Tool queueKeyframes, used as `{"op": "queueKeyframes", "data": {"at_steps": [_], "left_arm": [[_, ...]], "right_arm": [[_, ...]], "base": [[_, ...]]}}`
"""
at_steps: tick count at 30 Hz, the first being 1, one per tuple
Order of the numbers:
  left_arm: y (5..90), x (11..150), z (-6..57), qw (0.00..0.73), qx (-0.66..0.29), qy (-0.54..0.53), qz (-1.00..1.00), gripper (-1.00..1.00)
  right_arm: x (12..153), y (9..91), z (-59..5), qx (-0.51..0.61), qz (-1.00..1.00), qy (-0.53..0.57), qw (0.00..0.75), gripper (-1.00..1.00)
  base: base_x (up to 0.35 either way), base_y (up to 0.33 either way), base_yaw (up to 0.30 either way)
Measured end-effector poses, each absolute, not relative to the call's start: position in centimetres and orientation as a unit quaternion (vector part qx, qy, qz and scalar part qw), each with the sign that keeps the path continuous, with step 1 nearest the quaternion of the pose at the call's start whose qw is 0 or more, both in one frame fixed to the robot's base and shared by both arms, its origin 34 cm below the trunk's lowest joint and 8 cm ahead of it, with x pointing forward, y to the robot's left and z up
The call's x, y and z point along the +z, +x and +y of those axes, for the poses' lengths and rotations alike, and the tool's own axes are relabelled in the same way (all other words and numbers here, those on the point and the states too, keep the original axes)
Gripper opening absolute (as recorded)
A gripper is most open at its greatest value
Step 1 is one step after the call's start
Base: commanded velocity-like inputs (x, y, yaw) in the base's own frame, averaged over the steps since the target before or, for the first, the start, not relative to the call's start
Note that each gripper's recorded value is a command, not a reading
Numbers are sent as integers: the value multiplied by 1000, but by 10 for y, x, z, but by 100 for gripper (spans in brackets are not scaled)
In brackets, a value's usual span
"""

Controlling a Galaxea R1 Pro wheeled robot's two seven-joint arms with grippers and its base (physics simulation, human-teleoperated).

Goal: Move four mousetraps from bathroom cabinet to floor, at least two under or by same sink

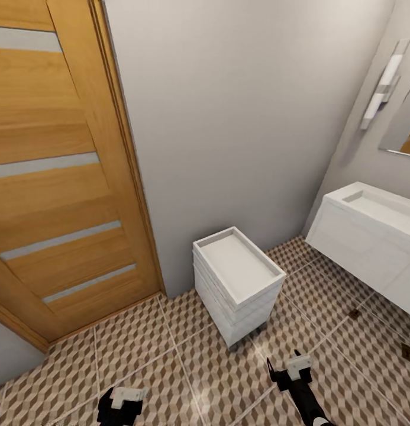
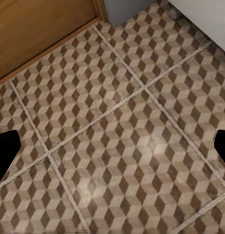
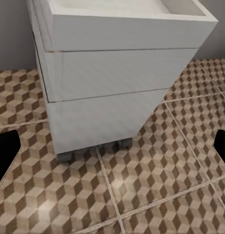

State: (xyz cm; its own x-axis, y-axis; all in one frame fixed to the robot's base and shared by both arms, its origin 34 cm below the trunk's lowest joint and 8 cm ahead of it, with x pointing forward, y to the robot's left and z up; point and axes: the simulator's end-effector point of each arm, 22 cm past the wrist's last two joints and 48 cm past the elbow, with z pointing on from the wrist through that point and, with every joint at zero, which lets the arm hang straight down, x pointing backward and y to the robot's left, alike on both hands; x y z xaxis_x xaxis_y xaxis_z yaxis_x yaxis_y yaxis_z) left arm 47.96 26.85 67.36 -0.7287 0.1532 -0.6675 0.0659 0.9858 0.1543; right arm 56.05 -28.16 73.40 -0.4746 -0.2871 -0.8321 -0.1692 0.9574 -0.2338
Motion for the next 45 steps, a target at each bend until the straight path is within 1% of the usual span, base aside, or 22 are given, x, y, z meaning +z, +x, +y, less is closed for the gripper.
{"op": "queueKeyframes", "data": {"at_steps": [45], "left_arm": [[475, 670, 269, 351, 61, 60, 932, 100]], "right_arm": [[734, 560, -280, -59, 857, -133, 494, 100]], "base": [[0, 0, 255]]}}
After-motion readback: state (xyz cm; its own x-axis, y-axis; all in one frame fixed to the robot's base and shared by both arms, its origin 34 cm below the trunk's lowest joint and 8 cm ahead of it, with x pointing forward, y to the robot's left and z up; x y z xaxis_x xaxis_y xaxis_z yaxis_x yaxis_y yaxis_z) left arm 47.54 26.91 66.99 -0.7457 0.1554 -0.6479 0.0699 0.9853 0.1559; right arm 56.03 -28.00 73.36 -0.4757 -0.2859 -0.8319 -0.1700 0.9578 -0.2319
